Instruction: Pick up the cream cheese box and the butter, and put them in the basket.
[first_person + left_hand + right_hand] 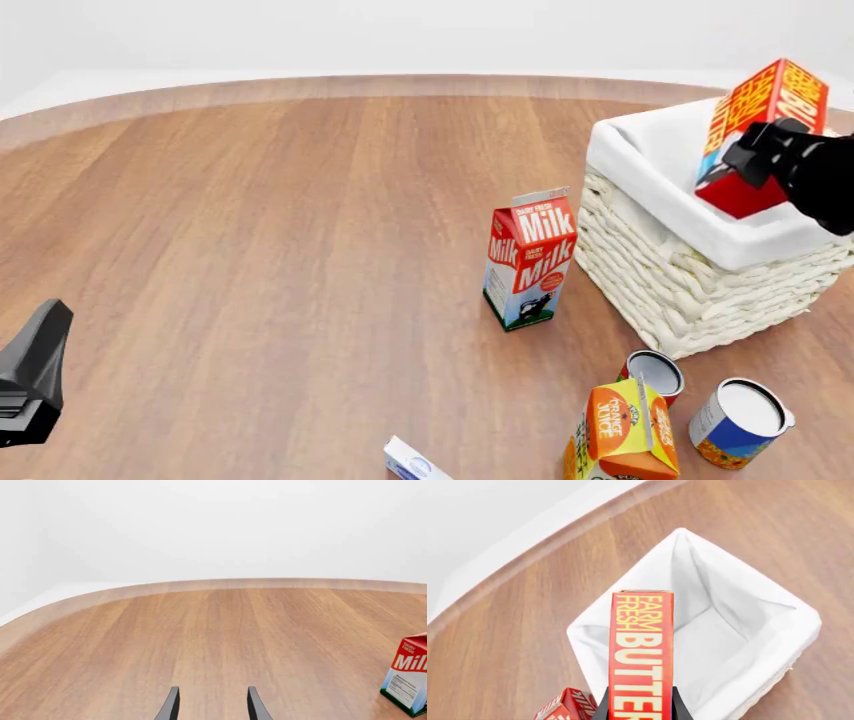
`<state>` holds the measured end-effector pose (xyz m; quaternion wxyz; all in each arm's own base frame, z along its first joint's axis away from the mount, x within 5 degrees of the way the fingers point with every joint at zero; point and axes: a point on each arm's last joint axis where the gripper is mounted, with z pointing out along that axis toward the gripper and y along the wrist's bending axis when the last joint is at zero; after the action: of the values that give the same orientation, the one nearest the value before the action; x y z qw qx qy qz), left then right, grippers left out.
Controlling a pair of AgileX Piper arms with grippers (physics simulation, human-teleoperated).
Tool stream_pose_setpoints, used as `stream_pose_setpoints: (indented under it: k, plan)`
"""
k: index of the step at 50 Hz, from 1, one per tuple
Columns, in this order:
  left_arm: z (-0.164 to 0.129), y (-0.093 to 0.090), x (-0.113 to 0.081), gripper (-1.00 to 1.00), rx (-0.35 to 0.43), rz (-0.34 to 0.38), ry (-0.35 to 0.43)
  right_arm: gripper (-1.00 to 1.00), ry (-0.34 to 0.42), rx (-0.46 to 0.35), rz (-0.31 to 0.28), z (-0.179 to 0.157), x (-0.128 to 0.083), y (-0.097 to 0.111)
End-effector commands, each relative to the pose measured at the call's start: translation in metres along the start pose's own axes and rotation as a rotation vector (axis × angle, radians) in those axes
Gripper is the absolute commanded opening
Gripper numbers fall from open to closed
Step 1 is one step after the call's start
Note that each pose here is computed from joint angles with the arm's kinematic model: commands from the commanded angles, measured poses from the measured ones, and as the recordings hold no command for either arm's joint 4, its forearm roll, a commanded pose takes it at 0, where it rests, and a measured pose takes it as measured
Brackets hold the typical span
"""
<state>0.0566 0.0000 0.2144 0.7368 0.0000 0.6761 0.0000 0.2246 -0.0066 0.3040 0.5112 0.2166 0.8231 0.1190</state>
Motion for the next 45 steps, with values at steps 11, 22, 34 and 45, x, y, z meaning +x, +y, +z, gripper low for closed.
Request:
stream_pose_setpoints:
  k: [11, 22, 34, 45]
  plan:
    - [0.0, 0.0, 0.0, 1.0, 0.0, 0.0, 0.0, -1.0, -0.023, -0.012, 0.0, -0.001, -0.004, 0.003]
    - [0.0, 0.0, 0.0, 1.0, 0.0, 0.0, 0.0, -1.0, -0.029, -0.013, -0.001, -0.001, -0.008, 0.004]
    - [0.0, 0.0, 0.0, 1.0, 0.0, 0.0, 0.0, -1.0, -0.027, -0.012, -0.002, 0.004, -0.008, 0.004]
    - [0.0, 0.0, 0.0, 1.0, 0.0, 0.0, 0.0, -1.0, -0.02, -0.006, 0.001, 0.011, -0.004, 0.001]
